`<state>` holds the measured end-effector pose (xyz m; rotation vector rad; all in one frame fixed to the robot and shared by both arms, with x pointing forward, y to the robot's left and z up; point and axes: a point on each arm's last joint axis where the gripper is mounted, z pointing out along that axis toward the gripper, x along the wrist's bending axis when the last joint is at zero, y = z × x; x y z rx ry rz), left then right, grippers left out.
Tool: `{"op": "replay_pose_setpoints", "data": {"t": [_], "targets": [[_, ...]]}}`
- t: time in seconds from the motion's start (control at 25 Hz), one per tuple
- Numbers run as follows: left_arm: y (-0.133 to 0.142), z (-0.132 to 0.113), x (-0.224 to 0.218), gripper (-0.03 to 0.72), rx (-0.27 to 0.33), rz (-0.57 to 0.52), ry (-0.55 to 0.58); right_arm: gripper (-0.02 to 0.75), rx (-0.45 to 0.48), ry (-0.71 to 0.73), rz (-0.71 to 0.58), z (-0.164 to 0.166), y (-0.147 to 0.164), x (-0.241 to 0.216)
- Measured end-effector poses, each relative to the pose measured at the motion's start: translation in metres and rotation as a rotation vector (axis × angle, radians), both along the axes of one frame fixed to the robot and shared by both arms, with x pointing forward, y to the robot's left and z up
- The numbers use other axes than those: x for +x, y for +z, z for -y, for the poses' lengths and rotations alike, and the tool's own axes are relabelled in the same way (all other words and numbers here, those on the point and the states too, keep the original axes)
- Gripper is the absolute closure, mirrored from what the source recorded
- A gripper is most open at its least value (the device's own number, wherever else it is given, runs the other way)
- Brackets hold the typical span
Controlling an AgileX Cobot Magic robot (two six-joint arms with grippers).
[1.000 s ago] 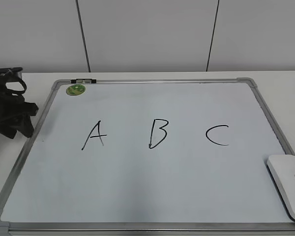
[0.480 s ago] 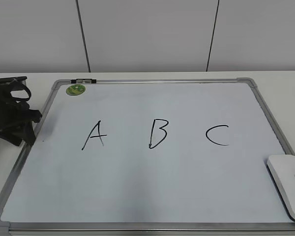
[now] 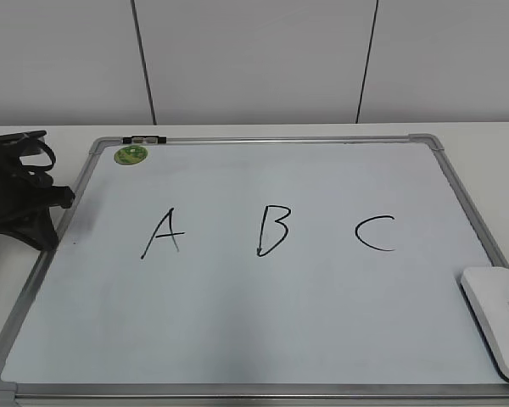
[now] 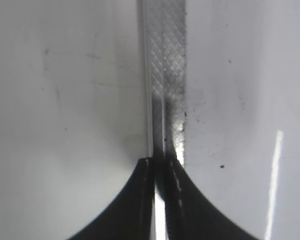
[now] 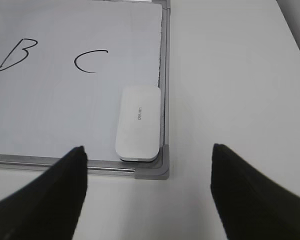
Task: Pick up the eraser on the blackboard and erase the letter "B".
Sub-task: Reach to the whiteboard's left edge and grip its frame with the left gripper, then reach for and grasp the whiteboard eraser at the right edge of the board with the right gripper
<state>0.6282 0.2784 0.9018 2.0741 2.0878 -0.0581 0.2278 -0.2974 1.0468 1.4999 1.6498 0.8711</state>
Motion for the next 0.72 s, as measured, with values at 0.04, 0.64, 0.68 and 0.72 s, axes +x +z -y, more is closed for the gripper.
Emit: {"op": "replay_pose_setpoints", "data": {"t": [0.04, 0.64, 0.68, 0.72], "targets": [[0.000, 0.000, 0.000, 0.677, 0.000, 0.000, 0.000, 0.147, 0.000, 0.000, 0.000, 0.000, 0.000, 0.000], [0.000, 0.000, 0.000, 0.678, -0.002, -0.003, 0.000, 0.147, 0.016, 0.019, -0.193, -0.002, 0.026, 0.060], [0.000, 0.000, 0.000, 0.678, -0.002, -0.006, 0.000, 0.147, 0.026, 0.027, -0.227, -0.003, 0.026, 0.068], [0.000, 0.000, 0.000, 0.678, -0.003, -0.006, 0.000, 0.147, 0.037, 0.034, -0.277, -0.004, 0.027, 0.079]]}}
